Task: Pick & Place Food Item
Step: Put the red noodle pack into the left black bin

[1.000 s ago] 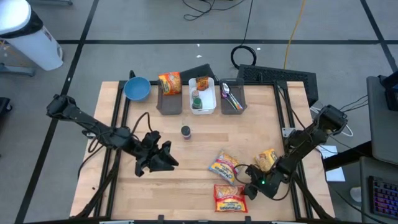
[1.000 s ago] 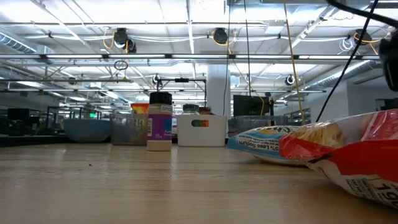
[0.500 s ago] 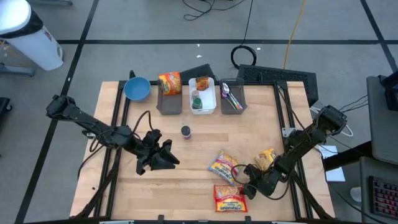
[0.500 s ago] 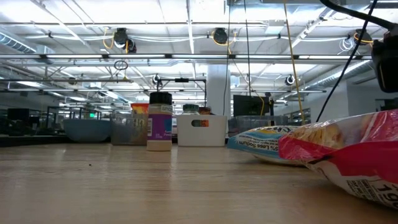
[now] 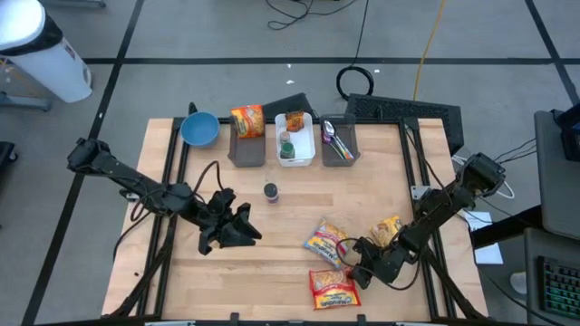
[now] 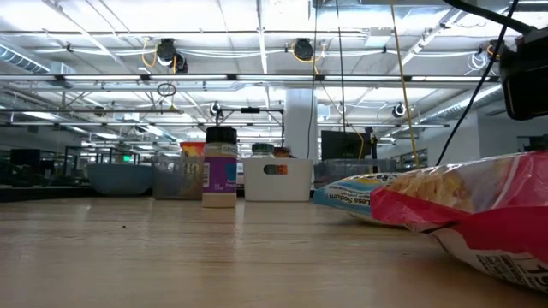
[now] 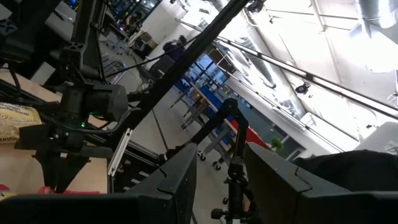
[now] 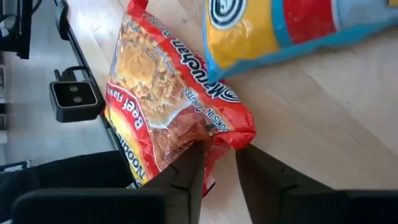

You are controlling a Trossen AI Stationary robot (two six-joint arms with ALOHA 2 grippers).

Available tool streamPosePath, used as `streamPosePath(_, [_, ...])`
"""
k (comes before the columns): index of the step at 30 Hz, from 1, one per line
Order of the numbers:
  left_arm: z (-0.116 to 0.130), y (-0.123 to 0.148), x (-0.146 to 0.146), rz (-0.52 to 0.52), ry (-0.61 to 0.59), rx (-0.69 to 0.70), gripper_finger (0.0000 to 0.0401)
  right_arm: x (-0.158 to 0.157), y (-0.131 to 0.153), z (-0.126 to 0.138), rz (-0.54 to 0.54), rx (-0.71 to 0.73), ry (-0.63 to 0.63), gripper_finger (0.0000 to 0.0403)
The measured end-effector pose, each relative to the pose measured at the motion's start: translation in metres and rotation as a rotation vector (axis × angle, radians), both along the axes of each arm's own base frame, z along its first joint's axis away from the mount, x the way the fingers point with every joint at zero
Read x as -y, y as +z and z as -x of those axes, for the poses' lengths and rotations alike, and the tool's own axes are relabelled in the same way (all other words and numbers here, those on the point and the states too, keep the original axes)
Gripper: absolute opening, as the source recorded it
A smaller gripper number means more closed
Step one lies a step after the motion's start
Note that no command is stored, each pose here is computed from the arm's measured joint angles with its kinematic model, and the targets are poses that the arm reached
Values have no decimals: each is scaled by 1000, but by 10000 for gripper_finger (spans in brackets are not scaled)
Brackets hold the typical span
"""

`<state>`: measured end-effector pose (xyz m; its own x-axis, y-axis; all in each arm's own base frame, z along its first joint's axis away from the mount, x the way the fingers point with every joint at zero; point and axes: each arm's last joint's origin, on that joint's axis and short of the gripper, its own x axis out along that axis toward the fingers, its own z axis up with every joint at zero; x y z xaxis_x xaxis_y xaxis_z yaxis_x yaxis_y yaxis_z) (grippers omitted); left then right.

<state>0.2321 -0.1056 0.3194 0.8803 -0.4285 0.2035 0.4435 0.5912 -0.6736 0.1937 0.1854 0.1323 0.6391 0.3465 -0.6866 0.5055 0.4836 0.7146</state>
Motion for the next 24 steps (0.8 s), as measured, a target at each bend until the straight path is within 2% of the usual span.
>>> streamPosePath(8, [0, 0, 0, 0, 0, 0, 145, 3, 1, -4, 4, 17, 1, 6])
streamPosePath(17, [0, 0, -1, 1, 2, 0, 145, 5, 10, -16, -65, 100, 53, 1])
streamPosePath(24, [-2, 0, -4, 5, -6, -2, 145, 13, 26, -23, -60, 176, 65, 1])
